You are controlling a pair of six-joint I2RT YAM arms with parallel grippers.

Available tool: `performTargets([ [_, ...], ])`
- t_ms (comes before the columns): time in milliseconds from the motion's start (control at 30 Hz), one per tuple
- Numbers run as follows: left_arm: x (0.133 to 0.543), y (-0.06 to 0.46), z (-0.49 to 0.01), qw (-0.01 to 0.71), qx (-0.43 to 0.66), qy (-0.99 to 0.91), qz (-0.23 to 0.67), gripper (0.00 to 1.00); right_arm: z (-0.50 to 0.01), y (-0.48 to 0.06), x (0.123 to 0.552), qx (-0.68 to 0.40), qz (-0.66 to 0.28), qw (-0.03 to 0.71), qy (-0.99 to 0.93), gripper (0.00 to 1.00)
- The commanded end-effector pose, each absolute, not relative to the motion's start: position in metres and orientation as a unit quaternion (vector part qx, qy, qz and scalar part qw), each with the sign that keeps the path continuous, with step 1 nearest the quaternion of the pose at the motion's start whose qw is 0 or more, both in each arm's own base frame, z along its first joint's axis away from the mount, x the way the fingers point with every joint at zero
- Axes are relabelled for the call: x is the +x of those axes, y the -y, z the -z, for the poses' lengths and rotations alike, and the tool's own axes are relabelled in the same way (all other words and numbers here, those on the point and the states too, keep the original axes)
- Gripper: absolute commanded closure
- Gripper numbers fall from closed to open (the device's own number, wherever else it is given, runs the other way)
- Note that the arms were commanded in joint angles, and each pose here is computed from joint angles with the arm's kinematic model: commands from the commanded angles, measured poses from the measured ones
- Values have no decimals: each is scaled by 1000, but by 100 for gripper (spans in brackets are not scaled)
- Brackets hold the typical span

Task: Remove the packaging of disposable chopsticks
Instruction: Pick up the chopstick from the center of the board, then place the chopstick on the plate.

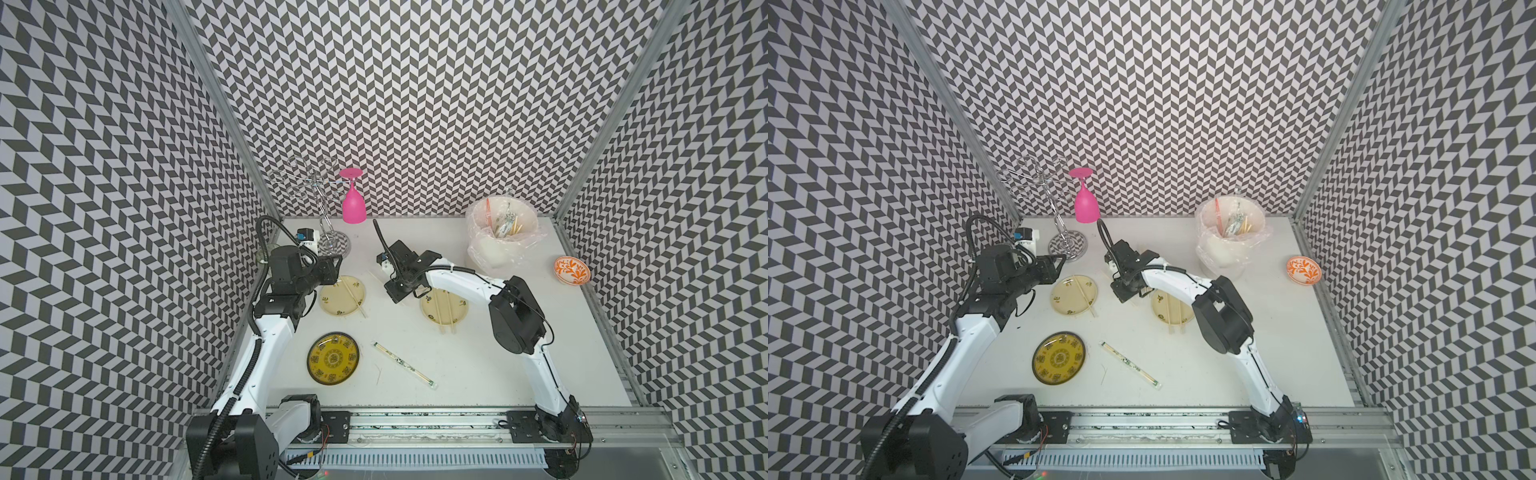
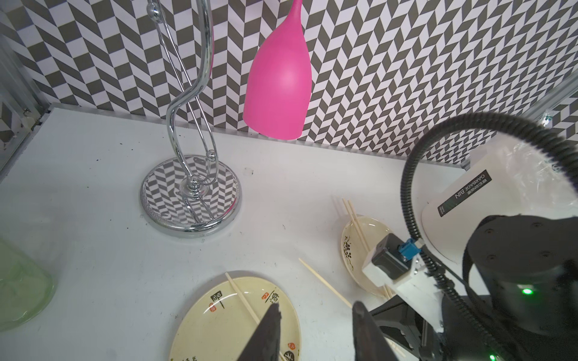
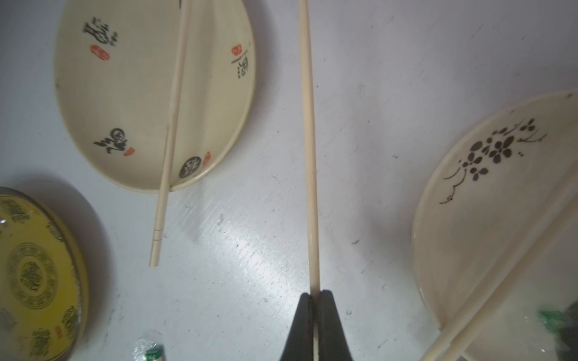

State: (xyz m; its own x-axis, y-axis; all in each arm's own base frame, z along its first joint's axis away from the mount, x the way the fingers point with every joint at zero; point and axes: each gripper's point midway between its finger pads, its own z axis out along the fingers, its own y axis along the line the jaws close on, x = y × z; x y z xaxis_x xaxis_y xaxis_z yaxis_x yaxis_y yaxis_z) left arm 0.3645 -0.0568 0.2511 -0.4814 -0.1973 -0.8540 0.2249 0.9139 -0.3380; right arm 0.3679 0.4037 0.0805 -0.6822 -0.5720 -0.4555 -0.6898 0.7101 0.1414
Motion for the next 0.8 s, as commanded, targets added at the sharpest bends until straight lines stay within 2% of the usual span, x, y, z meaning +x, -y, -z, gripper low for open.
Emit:
performTargets([
  [0,364,53,-261,525,4,-825,210,61,-114,-414,374,-337,-188,231,-893,100],
  [367,367,15,-267,546,-47,-812,201,61,-139,-473,354,-306,-299,208,-879,100],
  [767,364,19,-266,545,-42,-809,215,61,-115,-508,360,-293,-334,189,-876,100],
])
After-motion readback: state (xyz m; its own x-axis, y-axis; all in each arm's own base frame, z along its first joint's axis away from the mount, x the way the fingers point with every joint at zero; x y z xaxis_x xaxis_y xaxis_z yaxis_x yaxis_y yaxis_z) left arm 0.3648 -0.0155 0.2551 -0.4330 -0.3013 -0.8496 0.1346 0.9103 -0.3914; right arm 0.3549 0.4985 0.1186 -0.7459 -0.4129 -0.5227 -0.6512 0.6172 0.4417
